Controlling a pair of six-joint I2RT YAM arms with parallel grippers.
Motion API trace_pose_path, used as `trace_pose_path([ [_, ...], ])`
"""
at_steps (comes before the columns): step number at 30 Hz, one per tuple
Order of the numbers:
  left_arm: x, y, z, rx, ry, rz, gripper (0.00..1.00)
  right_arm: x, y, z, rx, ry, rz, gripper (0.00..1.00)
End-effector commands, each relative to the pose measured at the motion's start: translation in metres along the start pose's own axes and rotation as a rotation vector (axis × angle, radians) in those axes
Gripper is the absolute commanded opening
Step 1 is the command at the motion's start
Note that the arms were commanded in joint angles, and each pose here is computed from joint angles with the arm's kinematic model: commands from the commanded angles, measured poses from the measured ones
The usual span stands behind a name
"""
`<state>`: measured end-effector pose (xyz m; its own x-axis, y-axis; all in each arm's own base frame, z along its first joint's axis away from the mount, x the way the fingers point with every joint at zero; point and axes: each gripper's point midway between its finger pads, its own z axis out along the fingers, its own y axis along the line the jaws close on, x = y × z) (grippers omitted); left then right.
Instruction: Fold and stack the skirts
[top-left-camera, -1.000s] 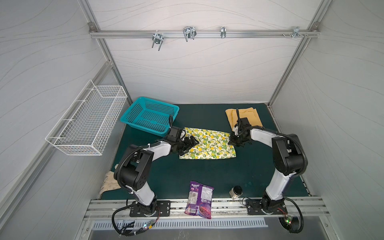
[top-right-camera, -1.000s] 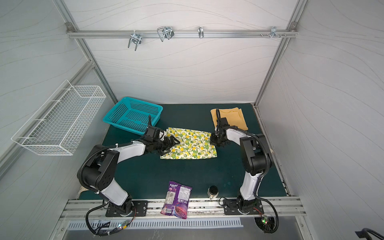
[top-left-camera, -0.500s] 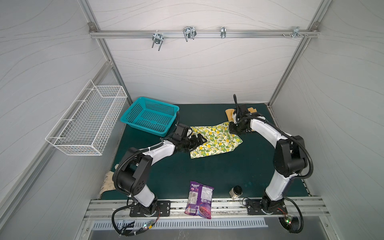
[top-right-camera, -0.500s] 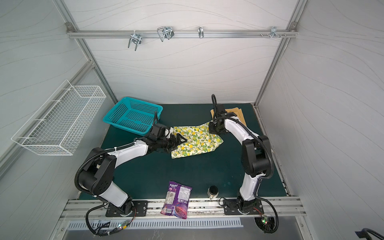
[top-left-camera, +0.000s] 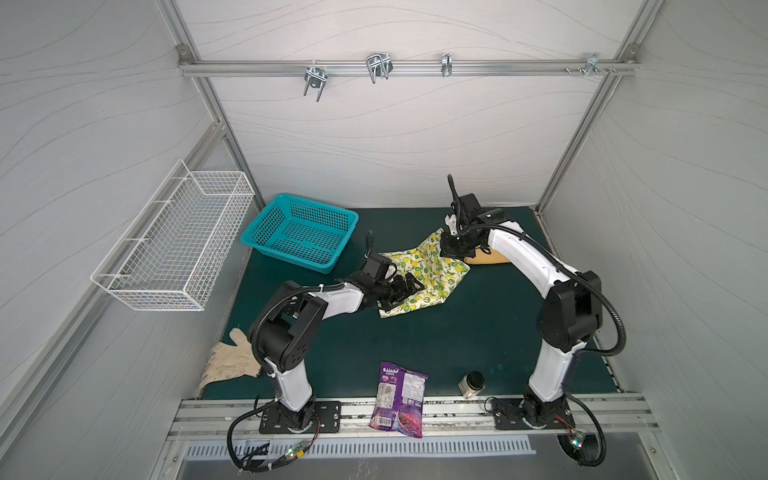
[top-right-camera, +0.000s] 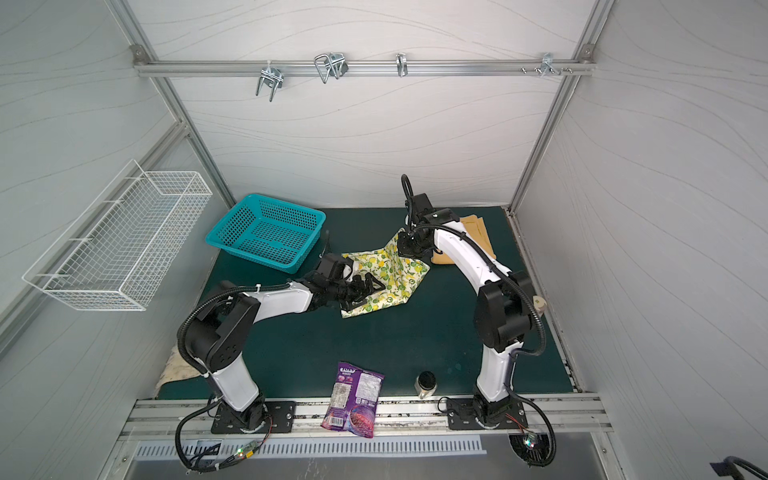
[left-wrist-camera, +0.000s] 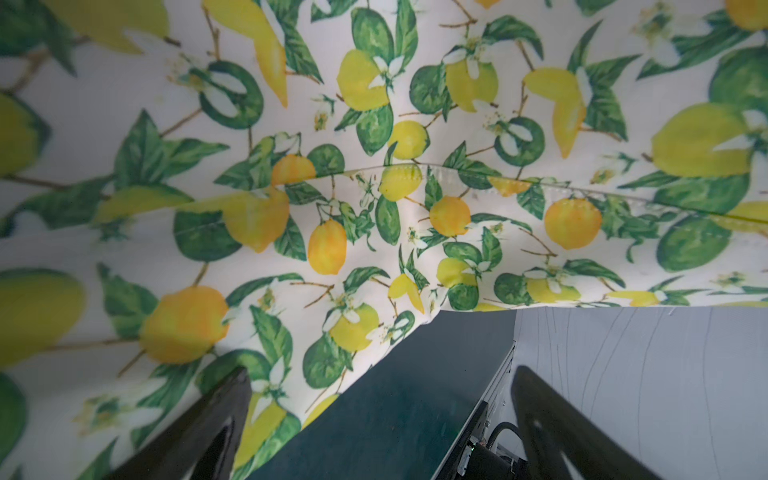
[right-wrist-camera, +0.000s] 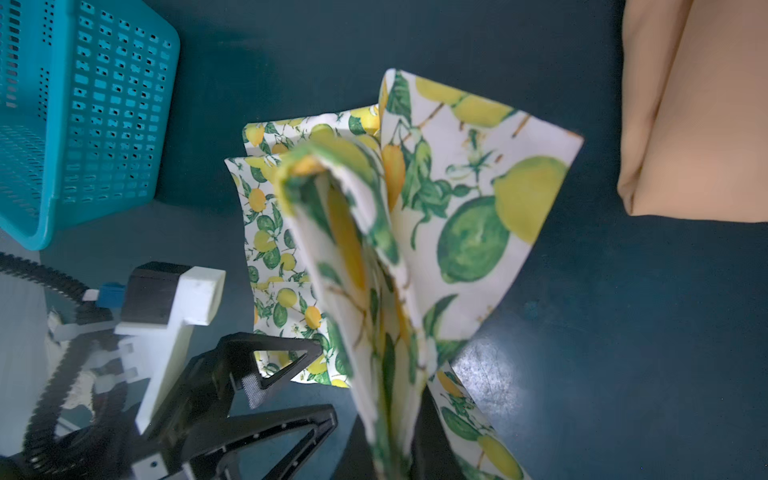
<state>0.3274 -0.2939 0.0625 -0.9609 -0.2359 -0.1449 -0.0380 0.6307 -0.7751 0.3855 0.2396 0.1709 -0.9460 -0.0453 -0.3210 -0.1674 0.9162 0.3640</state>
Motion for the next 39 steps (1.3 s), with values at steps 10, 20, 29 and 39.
trace_pose_path([
  [10, 0.003, 0.014, 0.018, 0.022, 0.006, -0.014, 0.98, 0.019, 0.031, 0.031, -0.338, 0.180, 0.325, 0.08],
  [20, 0.008, 0.024, 0.023, 0.027, 0.009, -0.028, 0.97, 0.009, 0.038, 0.047, -0.504, 0.182, 0.531, 0.09],
  [29, 0.008, 0.019, 0.020, 0.055, 0.001, -0.026, 0.97, 0.004, 0.041, 0.070, -0.592, 0.180, 0.691, 0.10],
  [39, 0.004, 0.001, -0.006, 0.043, -0.030, 0.033, 0.97, 0.017, 0.044, 0.085, -0.621, 0.215, 0.723, 0.11],
])
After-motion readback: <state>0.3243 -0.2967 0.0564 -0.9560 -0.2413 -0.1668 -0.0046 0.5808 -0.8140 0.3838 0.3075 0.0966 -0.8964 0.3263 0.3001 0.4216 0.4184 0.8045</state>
